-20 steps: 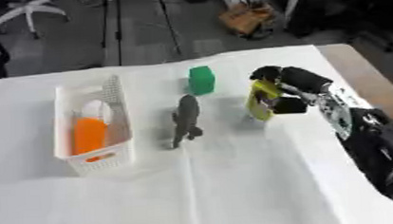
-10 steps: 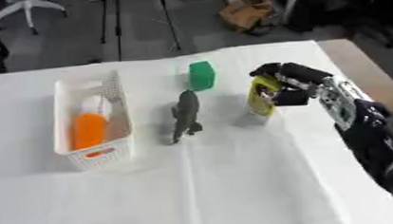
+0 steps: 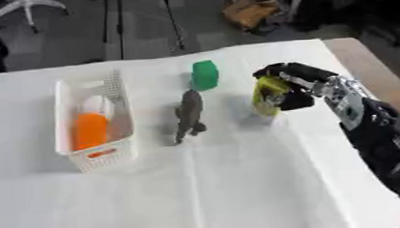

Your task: Pick up objects on the table and place them in the box.

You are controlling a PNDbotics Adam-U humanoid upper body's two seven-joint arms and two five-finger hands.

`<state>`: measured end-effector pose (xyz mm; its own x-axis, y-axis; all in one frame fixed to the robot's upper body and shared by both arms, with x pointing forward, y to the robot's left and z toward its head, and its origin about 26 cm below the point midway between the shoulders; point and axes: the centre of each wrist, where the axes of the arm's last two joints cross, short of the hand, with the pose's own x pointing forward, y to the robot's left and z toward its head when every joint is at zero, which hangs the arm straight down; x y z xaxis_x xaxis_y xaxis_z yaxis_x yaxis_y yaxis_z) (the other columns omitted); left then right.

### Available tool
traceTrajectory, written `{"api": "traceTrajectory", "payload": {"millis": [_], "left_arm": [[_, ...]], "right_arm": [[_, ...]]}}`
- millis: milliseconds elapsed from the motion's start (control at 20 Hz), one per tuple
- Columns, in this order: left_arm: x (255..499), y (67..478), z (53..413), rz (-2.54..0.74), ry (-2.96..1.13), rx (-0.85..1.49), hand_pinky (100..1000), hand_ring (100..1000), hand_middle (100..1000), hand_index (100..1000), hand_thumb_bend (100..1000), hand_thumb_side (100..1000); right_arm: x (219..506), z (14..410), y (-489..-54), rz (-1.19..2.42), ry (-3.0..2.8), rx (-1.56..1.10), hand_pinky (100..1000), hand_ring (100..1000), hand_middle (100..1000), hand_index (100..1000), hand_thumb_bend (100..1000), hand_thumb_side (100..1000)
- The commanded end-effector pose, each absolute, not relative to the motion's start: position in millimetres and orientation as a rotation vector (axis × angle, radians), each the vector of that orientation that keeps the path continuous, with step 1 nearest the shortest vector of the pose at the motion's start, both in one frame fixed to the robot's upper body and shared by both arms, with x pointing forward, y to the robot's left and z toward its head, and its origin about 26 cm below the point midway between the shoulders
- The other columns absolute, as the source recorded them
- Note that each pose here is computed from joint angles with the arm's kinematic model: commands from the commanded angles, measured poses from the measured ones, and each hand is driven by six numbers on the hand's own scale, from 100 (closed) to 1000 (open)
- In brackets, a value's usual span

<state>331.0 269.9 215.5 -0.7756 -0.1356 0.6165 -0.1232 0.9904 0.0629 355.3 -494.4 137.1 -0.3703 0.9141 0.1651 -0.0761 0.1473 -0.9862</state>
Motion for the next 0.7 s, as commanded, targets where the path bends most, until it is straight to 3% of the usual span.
{"api": "traceTrajectory", "payload": {"millis": [50,100,200,300,350,700], "left_arm": [[329,271,224,-0.033,-2.496,0.188,448,731,839,878,399,1000],[329,271,224,-0.033,-2.496,0.188,448,731,839,878,399,1000],[329,272,224,-0.033,-2.496,0.189,448,731,840,878,398,1000],[329,272,224,-0.032,-2.497,0.190,448,731,840,878,398,1000],[329,272,225,-0.033,-2.497,0.190,450,730,839,878,398,1000],[329,272,224,-0.033,-2.495,0.195,450,731,840,878,398,1000]], "right_arm": [[352,138,-496,1.417,-1.489,-0.851,127,267,826,827,172,359],[352,143,-494,1.441,-1.496,-0.870,127,267,826,827,172,359],[352,149,-490,1.468,-1.508,-0.904,100,246,802,795,190,249],[352,151,-488,1.478,-1.518,-0.927,100,242,798,791,192,250],[353,154,-486,1.481,-1.533,-0.938,100,203,756,747,205,243],[354,193,-464,1.501,-1.759,-1.019,100,191,750,733,285,200]]}}
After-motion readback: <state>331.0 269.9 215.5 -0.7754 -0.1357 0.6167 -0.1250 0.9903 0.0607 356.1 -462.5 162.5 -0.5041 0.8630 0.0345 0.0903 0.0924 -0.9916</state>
